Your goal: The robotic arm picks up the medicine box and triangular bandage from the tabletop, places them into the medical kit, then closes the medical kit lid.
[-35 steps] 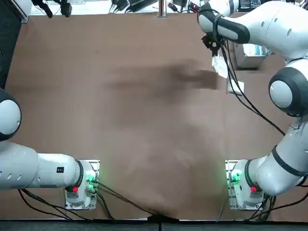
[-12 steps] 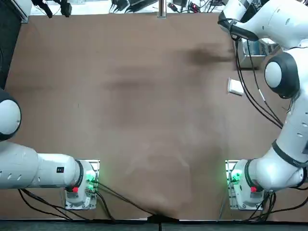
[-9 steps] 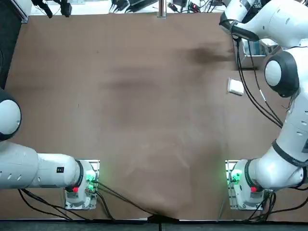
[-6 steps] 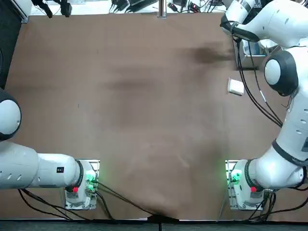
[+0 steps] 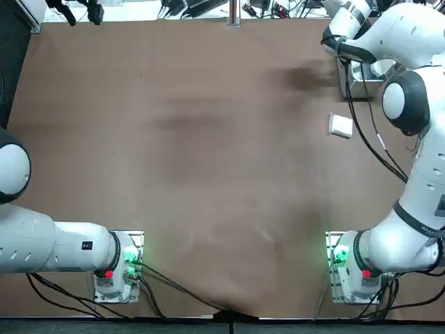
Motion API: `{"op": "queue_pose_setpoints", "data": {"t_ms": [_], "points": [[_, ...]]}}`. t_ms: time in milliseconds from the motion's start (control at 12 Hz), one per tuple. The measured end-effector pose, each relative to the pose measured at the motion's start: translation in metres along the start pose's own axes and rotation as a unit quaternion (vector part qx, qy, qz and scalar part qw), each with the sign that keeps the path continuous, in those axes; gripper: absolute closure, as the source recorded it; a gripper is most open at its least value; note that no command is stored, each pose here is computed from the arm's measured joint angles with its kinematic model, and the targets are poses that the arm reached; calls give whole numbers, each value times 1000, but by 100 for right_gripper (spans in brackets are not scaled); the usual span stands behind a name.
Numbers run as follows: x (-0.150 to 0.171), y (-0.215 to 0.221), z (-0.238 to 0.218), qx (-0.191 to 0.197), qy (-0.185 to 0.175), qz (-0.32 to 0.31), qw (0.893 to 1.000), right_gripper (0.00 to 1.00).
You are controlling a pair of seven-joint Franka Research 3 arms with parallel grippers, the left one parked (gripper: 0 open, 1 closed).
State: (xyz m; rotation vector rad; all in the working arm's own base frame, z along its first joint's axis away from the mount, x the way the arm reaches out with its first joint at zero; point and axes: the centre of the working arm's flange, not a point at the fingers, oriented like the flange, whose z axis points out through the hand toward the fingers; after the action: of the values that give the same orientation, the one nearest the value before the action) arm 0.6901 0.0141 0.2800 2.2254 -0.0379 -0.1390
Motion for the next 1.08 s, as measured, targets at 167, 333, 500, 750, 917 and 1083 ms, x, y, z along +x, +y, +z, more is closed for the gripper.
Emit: {"op": "queue_pose_setpoints", "data": {"t_ms": [167,333,500,750,917,1083], "points": [[0,1,4,3,-3,1,1000,59],[0,1,5,4,-3,1,1000,56],[0,0,7,4,-5,1,1000,37],[-1,0,9,14,-11,3,1000,3],[-1,1,11,18,-14,5,1000,0],[0,3,13,19,-15,6,1000,0]]}}
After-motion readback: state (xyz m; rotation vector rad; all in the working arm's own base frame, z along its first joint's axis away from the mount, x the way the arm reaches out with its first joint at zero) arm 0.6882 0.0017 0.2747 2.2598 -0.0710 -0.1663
